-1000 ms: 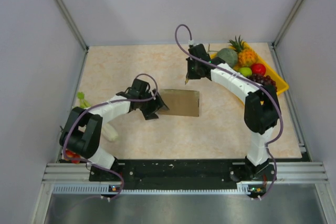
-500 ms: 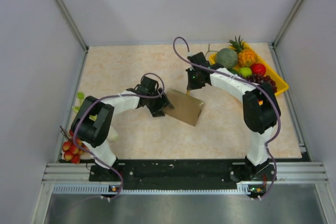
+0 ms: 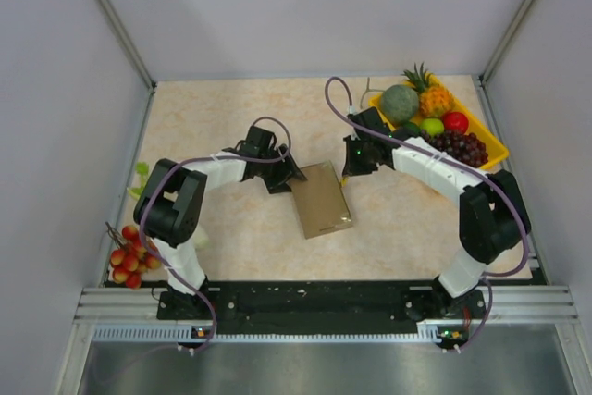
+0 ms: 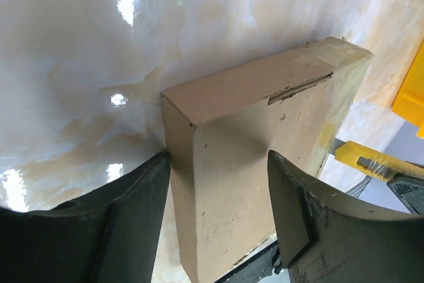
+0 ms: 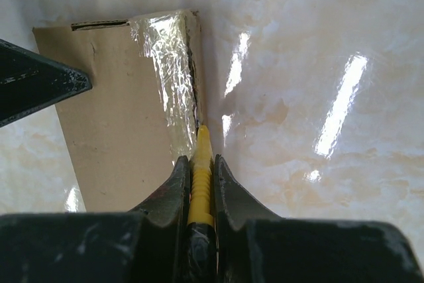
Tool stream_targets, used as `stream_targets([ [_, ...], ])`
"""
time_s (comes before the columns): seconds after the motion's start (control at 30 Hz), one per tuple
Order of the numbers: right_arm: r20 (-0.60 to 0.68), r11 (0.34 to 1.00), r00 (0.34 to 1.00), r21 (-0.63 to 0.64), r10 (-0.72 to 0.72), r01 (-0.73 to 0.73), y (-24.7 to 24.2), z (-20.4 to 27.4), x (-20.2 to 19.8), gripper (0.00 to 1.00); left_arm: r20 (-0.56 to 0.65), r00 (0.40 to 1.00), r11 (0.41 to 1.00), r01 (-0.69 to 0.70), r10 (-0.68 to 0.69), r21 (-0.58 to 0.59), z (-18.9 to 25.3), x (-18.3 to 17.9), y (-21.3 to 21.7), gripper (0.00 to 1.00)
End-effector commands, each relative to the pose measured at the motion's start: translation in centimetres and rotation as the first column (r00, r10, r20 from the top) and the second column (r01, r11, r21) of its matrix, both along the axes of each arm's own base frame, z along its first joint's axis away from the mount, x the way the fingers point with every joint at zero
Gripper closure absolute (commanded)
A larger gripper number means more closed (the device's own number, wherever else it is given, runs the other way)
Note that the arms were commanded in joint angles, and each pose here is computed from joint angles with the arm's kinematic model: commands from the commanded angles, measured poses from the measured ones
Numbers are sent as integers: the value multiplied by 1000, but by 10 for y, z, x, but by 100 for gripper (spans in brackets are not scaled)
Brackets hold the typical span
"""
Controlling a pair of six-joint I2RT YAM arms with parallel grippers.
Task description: Unpack the express box
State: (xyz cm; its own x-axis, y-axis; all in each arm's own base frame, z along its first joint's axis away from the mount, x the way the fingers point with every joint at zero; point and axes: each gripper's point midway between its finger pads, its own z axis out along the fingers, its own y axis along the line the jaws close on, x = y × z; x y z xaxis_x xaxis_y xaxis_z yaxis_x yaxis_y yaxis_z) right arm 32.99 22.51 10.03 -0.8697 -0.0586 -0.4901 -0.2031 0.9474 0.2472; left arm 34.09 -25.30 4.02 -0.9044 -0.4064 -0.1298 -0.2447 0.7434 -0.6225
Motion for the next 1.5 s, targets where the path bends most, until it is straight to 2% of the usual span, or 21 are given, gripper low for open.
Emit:
stream_targets([
  [0.0,42,999,999,41,-31,30,-1,17,0,100,36,998,998,51,-49,-40,6,-14,-1,35],
  [0.13,28,999,999,37,-28,27,-3,13,-3,100,31,998,997,61,-60,-48,6,-29,4,39],
  [0.33,27,999,1000,45,-12,11,-1,14,-6,100,13,995,993,102,-101,-60,-1,-44,4,64],
  [0.43,32,998,999,67,1,-4,2,19,-7,100,-6,993,991,116,-117,-65,-6,-47,3,71],
  [0.5,32,996,999,85,20,-23,6,23,-9,100,-11,993,992,117,-118,-55,-10,-49,5,79],
  [0.57,35,994,999,105,33,-37,9,29,-11,100,-16,993,993,113,-114,-45,-13,-50,8,82],
  [0.63,41,992,998,120,41,-45,11,34,-13,100,-22,993,992,116,-117,-40,-17,-53,10,84],
  [0.73,60,986,997,154,53,-62,14,47,-16,100,-10,991,985,129,-131,-116,-17,-59,8,83],
  [0.77,73,984,996,166,56,-68,14,54,-18,100,32,991,980,132,-128,-147,-13,-54,4,83],
  [0.87,85,976,994,200,76,-91,18,65,-22,100,19,992,973,126,-125,-194,-14,-61,7,83],
  [1.2,124,961,983,222,139,-164,26,80,-32,100,-35,996,980,72,-80,-185,-30,-68,21,82],
  [1.3,147,972,984,192,105,-132,17,84,-30,100,-56,996,986,53,-62,-159,-35,-69,27,83],
  [1.47,160,994,987,108,-27,10,-10,76,-17,100,-82,995,990,42,-53,-135,-41,-74,32,86],
])
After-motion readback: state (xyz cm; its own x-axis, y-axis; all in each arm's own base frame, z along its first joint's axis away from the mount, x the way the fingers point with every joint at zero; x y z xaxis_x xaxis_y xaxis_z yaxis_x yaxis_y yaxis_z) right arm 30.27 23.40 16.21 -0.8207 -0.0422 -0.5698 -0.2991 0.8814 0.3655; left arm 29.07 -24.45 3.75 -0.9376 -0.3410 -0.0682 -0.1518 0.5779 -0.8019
